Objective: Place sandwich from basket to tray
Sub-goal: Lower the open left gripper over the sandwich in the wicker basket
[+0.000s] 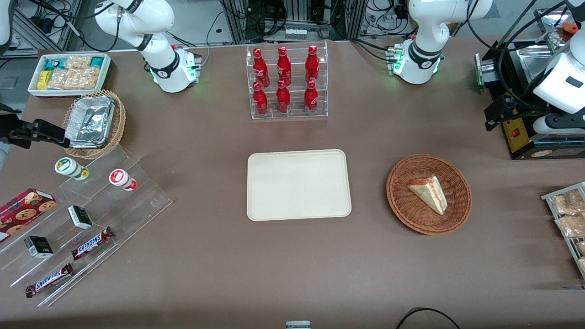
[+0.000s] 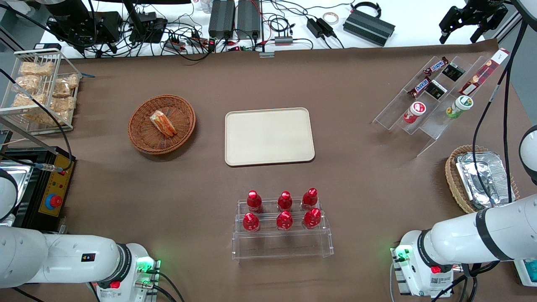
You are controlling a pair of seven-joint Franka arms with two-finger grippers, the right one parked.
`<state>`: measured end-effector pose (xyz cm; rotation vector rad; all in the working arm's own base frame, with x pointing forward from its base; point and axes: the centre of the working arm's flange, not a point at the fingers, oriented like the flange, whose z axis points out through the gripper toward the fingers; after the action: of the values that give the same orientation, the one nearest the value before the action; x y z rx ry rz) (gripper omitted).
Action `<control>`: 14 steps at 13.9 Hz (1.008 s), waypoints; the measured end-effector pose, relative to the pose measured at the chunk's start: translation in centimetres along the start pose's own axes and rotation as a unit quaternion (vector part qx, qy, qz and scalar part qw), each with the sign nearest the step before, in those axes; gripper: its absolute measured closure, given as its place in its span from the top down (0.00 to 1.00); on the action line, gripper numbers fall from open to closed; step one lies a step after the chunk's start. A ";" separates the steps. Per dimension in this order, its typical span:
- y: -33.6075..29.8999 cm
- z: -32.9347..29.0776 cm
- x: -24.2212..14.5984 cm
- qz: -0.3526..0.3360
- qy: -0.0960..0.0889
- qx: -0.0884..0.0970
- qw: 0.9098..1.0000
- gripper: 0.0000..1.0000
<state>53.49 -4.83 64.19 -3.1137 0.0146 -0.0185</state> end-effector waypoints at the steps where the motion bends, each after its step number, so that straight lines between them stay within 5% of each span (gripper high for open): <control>1: 0.0 0.0 -0.1 0.000 -0.003 0.000 1.000 1.00; 9: -0.2 5.7 1.5 -0.027 -0.035 0.016 0.999 1.00; 14: 0.6 17.8 3.3 -0.119 0.008 0.007 0.993 1.00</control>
<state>56.99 -4.99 46.47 -3.0800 -0.3548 -0.0495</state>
